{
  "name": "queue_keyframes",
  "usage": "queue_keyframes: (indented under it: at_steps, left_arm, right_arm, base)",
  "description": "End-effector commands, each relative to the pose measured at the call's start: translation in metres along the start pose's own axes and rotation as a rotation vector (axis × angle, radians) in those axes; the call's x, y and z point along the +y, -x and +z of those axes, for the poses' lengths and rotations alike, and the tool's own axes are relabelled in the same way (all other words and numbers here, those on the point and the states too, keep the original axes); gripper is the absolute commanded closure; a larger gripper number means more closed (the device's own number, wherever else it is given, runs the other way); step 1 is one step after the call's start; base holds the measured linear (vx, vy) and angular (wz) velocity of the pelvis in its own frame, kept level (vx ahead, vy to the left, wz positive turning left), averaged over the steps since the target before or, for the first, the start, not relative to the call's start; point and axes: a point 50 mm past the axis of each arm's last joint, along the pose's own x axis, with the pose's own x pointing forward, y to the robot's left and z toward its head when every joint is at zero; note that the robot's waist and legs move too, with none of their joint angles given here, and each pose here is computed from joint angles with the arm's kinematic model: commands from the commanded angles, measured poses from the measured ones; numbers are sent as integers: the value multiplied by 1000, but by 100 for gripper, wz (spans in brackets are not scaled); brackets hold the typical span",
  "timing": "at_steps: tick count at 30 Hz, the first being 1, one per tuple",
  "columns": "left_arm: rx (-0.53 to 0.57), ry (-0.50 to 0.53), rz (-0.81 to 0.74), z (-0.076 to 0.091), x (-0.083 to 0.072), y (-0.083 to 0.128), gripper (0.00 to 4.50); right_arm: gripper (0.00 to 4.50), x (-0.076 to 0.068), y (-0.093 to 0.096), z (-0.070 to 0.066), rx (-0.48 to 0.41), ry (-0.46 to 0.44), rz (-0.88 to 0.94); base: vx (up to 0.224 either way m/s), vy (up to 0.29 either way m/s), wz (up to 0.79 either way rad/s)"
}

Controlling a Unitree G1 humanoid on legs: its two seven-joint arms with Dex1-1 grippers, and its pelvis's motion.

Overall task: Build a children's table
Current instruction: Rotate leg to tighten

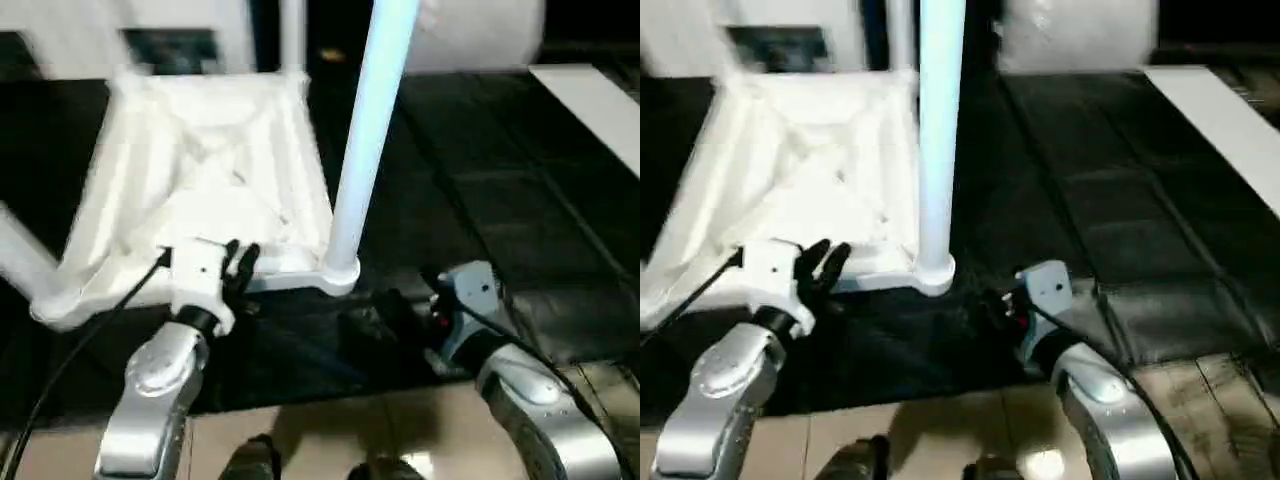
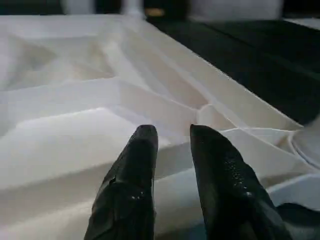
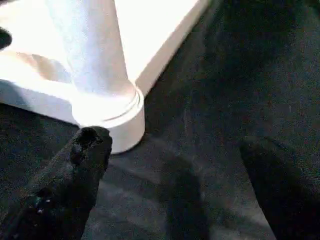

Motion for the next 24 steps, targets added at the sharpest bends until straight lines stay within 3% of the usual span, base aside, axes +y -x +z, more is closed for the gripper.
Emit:
queue_keyframes:
  at_steps: [1,9,14,19,24]
  left_arm:
    - [-1,-4,-1,0,-2,2,324]
    - [-16,-4,27,-2,1,6,324]
    - [-21,24,17,-4,3,13,268]
    - [-21,-7,30,-5,8,17,222]
    - [3,-41,-33,-7,9,19,177]
  right_arm:
    - [0,-3,3,0,-7,-4,-12]
    - [0,-1,5,-1,-5,-28,36]
    - [0,-2,8,6,-33,-39,74]
    - [0,-1,5,10,-52,16,137]
    - [0,1,2,10,-52,1,178]
  base:
    - [49,-238,26]
    - [0,-58,0]
    - [-57,53,3]
    - [0,0,0]
    - [0,0,0]
